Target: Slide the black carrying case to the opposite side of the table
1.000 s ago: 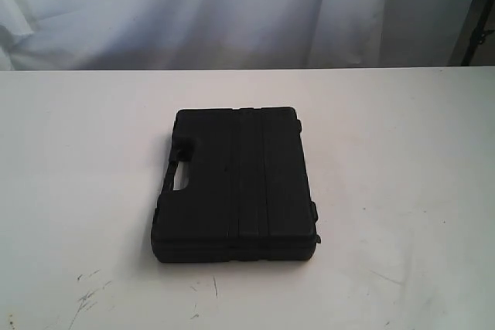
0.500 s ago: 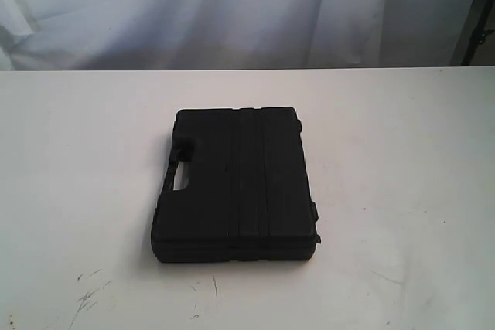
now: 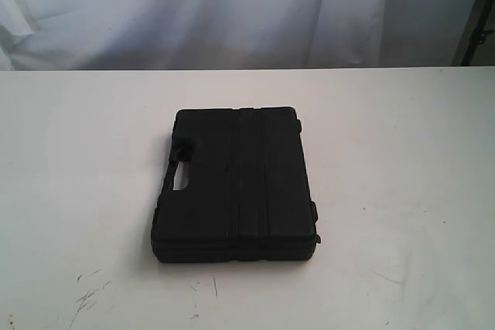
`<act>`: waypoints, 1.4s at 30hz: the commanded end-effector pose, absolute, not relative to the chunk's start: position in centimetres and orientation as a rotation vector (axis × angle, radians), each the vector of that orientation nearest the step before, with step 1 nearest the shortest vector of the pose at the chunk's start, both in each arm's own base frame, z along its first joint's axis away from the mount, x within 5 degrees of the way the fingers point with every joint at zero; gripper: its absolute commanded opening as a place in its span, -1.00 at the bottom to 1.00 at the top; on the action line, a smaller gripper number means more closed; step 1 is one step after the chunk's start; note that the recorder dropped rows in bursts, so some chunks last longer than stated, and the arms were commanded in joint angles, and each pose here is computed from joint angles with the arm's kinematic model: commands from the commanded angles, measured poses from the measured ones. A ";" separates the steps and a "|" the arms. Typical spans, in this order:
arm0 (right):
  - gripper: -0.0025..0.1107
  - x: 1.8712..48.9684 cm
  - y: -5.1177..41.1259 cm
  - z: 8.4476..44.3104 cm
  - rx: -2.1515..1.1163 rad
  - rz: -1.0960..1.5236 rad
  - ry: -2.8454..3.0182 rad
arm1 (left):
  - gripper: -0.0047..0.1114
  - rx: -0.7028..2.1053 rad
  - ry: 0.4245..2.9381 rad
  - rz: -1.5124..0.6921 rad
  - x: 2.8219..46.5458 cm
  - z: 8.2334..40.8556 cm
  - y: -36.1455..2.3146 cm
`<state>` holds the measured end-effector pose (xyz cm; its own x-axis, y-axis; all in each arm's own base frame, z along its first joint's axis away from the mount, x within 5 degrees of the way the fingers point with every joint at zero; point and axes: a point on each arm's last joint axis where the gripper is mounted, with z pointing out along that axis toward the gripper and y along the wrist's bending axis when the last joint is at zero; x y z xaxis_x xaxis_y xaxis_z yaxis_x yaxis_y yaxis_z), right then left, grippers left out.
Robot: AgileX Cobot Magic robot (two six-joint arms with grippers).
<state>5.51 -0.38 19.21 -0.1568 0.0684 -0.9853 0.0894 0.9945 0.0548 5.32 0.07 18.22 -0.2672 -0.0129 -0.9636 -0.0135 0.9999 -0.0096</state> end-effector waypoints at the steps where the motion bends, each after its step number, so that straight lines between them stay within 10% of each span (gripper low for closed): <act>1: -0.96 5.5 -0.4 19.0 0.124 -0.022 1.739 | -0.92 -0.025 1.828 0.001 5.3 18.2 0.1; 42: -0.96 5.3 -0.3 18.2 0.095 -0.039 1.826 | -0.92 -0.025 1.828 0.001 5.3 18.2 0.1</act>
<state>5.35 -0.31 18.33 -0.2487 0.0565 -0.9669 0.0835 0.9958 0.0367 5.32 0.07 18.22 -0.2672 -0.0129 -0.9636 -0.0135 0.9999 -0.0096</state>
